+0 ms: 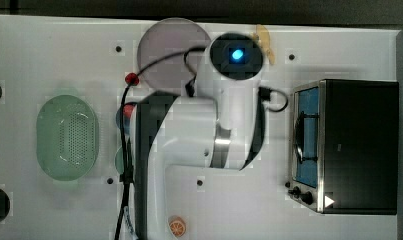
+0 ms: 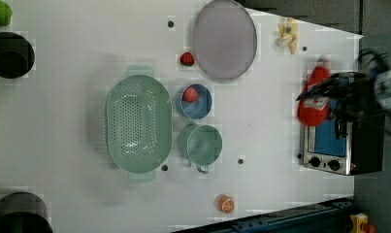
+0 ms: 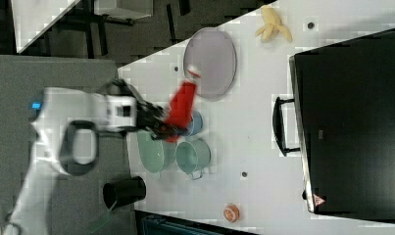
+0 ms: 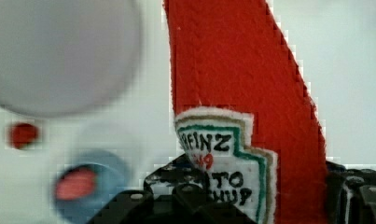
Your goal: Pick Ketchup from oven and place it on table.
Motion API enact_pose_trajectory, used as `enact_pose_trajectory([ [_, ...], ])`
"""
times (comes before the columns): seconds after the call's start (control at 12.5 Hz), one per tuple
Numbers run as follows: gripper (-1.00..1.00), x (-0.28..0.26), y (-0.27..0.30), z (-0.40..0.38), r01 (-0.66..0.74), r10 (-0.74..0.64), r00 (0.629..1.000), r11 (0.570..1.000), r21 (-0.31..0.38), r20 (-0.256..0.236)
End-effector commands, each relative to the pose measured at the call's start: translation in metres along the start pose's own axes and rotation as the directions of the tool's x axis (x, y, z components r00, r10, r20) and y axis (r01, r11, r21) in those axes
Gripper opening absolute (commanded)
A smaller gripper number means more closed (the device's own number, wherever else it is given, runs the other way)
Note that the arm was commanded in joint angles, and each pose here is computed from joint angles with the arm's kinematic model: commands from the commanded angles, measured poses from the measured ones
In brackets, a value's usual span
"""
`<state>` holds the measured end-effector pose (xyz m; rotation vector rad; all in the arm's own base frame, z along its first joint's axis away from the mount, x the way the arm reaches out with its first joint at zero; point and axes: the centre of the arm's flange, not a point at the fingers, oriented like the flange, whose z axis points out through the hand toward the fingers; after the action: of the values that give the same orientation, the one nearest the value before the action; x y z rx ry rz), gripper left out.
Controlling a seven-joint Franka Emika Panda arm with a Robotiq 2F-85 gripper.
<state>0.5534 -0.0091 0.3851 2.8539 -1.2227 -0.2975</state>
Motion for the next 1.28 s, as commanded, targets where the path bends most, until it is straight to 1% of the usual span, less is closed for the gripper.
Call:
enact_pose_trajectory([
  [0.08,0.29,0.019,0.024,0.026,-0.082,0.085,0.995,0.995,0.05,-0.05],
  [0.16,0.29,0.017,0.027,0.05,-0.083,0.085,0.995,0.996,0.044,-0.05],
  [0.4,0.29,0.018,0.027,0.108,-0.083,0.088,0.992,0.995,0.058,-0.092],
  [0.48,0.29,0.019,0.025,0.125,-0.079,0.084,0.992,0.995,0.053,-0.099],
  [0.64,0.29,0.017,0.017,0.155,-0.065,0.068,0.993,0.997,0.029,-0.096],
  [0.72,0.34,0.016,0.014,0.167,-0.061,0.062,0.994,0.998,0.016,-0.09],
  [0.96,0.97,0.018,0.011,0.185,-0.057,0.057,0.994,0.998,0.007,-0.094],
  [1.12,1.0,0.019,0.006,0.161,-0.052,0.057,0.991,0.998,0.044,-0.12],
  [1.28,1.0,0.022,-0.003,0.103,-0.037,0.058,0.983,0.991,0.126,-0.175],
])
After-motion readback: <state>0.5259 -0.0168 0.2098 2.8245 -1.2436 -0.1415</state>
